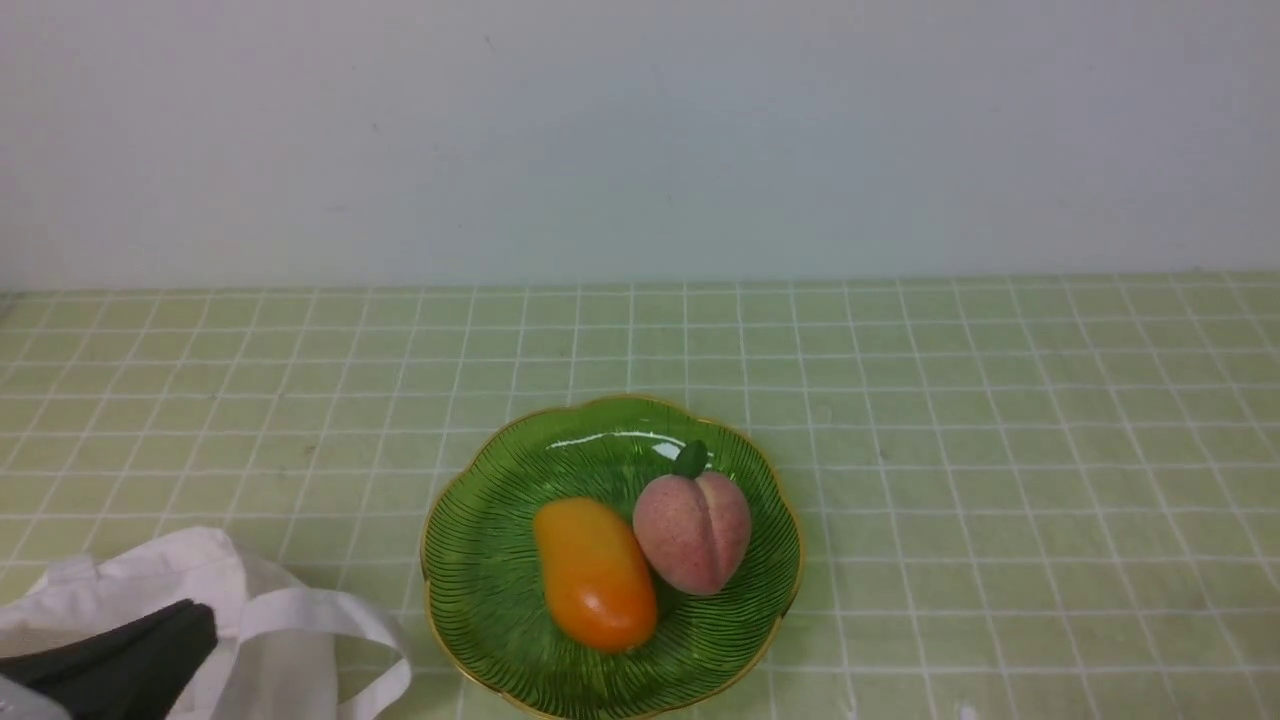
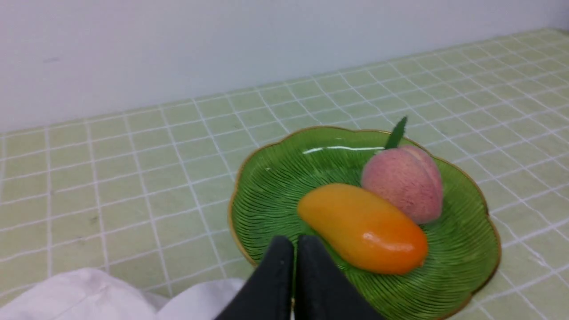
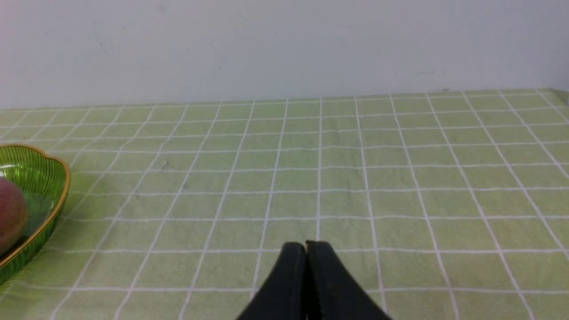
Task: Take the fruit out of the bag on the green coffee tablecloth and place them on the plate.
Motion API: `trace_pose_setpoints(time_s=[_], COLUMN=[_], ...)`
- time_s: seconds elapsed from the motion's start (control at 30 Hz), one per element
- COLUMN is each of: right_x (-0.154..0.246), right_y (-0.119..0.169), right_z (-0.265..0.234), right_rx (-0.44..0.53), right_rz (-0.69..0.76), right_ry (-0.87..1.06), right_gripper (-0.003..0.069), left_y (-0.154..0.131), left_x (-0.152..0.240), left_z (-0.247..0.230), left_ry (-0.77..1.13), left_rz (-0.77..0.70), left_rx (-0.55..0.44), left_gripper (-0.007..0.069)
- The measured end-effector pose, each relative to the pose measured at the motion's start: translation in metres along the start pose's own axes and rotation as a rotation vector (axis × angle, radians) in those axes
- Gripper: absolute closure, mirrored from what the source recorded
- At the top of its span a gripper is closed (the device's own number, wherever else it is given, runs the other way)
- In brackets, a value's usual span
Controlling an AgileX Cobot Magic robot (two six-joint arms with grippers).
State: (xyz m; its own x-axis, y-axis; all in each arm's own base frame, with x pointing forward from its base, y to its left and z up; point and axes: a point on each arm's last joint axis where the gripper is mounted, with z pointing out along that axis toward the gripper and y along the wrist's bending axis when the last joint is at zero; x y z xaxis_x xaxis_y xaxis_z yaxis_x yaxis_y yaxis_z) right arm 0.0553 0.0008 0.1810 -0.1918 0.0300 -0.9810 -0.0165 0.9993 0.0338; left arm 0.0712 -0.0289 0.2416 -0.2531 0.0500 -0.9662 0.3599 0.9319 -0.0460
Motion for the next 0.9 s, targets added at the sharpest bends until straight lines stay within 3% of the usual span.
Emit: trace_pose_setpoints(time_s=[0.2, 0.37, 0.9], right_x=[0.000, 0.000, 0.000], right_y=[0.000, 0.000, 0.000], right_z=[0.000, 0.000, 0.000], right_rx=[0.000, 0.000, 0.000], right_rz=[0.000, 0.000, 0.000], right_ry=[0.000, 0.000, 0.000], right_gripper=[0.0673, 0.0673, 0.0673], left_y=[0.014, 0.019, 0.021], left_x=[0.039, 0.063, 0.075], left_z=[-0.009, -0.008, -0.008], left_ry=[-0.053, -0.054, 0.046], left_rz=[-0.017, -0.036, -0.035], left_rx=[-0.196, -0.290, -0.328], left_gripper=[0.0633, 0.0633, 0.0633])
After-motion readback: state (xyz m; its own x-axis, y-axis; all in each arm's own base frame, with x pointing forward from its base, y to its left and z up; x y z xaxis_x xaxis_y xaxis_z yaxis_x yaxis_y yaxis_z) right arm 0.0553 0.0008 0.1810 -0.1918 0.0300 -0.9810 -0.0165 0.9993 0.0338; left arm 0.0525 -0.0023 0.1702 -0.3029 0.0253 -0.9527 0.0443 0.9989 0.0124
